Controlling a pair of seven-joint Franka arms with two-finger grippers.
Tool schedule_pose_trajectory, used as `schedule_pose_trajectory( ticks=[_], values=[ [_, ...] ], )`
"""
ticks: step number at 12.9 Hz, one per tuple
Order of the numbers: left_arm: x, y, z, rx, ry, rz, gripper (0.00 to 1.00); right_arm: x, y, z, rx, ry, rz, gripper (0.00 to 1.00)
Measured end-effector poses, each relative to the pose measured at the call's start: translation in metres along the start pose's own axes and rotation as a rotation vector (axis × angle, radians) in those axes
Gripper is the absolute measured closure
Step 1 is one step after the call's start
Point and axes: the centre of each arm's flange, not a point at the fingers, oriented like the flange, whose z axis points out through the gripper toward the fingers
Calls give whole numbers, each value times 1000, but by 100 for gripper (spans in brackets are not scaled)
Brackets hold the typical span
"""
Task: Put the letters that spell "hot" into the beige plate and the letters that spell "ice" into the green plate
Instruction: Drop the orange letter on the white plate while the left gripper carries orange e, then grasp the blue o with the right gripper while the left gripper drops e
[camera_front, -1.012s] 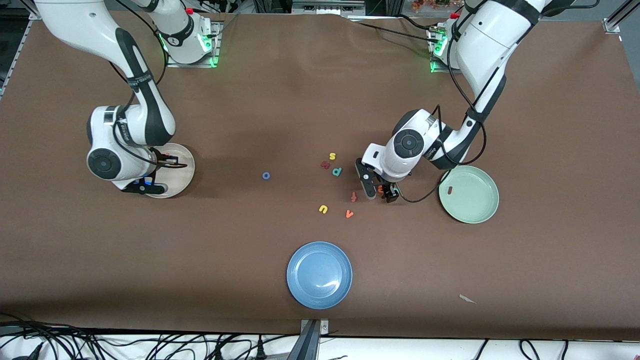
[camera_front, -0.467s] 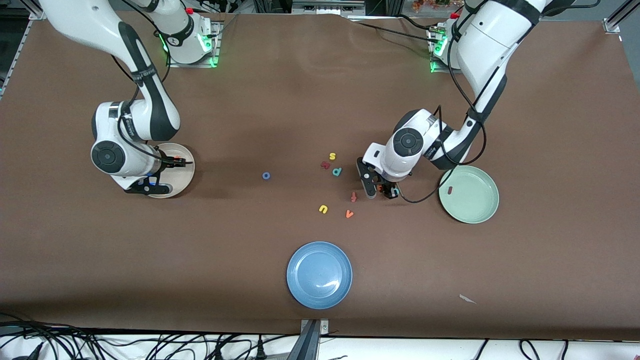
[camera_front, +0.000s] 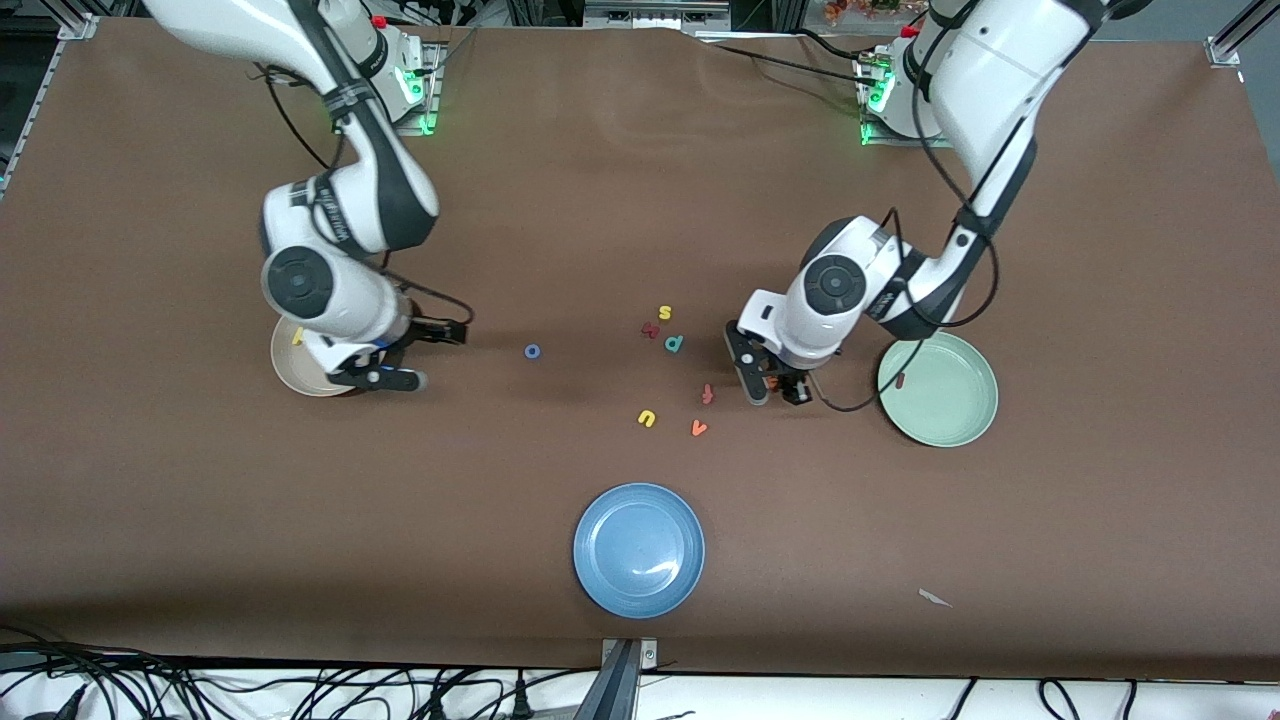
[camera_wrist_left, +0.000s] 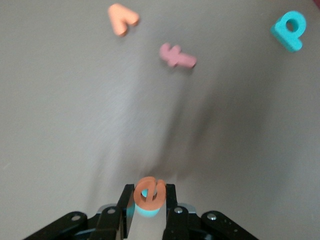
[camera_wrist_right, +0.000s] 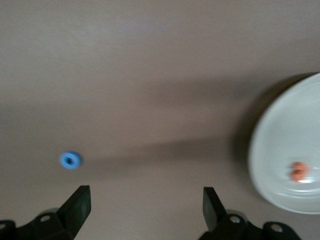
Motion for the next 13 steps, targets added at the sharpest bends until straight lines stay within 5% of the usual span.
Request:
schedule_pose_trajectory(
  ticks=[4, 9, 11, 12, 13],
  values=[
    [-66, -49, -24, -26, -69, -63, 71, -20, -69, 52, 51, 82, 146, 0],
    [-184, -103, 7, -99, -104, -19, 71, -32, -92, 96, 57, 91, 145, 1],
    [-205, -97, 28, -133, -129, -29, 71, -33, -91, 105, 50, 83, 145, 17],
    [-209, -94, 34, -141, -134, -28, 64, -33, -91, 108, 47, 80, 145, 17],
    [-211, -93, 36, -142, -134, -21, 54, -33, -91, 109, 45, 78, 145, 29]
  ],
)
